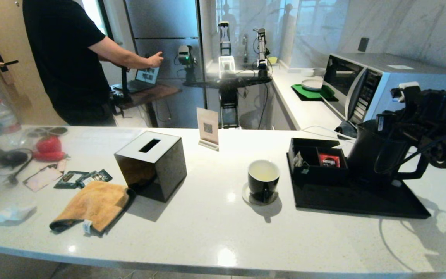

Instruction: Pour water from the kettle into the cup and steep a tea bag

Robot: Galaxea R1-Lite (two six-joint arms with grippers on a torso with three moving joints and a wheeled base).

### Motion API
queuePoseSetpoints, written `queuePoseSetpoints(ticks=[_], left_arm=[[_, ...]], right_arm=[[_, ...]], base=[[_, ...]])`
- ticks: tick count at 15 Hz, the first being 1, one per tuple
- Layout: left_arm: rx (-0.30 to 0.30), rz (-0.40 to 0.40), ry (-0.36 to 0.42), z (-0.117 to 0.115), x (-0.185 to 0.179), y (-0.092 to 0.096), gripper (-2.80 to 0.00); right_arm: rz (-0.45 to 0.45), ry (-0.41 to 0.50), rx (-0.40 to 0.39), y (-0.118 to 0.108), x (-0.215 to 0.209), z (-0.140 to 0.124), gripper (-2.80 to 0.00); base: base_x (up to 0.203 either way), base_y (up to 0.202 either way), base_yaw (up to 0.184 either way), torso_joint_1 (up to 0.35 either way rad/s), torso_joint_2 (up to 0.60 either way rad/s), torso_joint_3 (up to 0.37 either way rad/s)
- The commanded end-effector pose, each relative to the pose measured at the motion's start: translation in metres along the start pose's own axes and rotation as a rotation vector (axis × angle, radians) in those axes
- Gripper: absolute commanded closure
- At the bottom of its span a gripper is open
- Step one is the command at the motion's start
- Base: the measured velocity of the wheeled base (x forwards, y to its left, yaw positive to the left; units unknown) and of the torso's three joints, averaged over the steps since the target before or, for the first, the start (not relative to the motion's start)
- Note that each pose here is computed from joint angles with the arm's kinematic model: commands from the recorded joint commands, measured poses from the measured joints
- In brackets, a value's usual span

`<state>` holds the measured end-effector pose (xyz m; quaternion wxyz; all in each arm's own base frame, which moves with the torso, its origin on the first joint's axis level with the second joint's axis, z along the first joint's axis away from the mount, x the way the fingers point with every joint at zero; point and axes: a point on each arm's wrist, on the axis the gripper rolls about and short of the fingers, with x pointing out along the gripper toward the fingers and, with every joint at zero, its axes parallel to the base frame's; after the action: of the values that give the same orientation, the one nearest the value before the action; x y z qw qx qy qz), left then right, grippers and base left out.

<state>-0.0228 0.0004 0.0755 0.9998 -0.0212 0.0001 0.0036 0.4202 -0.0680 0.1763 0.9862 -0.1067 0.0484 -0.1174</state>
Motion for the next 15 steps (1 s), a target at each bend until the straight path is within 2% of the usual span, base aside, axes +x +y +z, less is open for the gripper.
queuePoseSetpoints(ticks=[1, 8, 15], left_arm=[[-0.001, 0.0, 0.001, 0.0, 0.0, 0.0, 0.0], [-0.001, 0.0, 0.001, 0.0, 0.0, 0.0, 0.0], [-0.001, 0.0, 0.001, 0.0, 0.0, 0.0, 0.0]], right_arm=[[-0.007, -0.03, 0.003, -0.003, -0.005, 0.01, 0.0], [-0.016, -0.077, 0.009, -0.01, -0.022, 0.033, 0.0], [-0.02, -0.086, 0.011, -0.015, -0.044, 0.044, 0.0]], base=[[0.0, 0.0, 0.0, 0.0, 0.0, 0.0], [0.0, 0.0, 0.0, 0.0, 0.0, 0.0], [0.0, 0.0, 0.0, 0.0, 0.0, 0.0]])
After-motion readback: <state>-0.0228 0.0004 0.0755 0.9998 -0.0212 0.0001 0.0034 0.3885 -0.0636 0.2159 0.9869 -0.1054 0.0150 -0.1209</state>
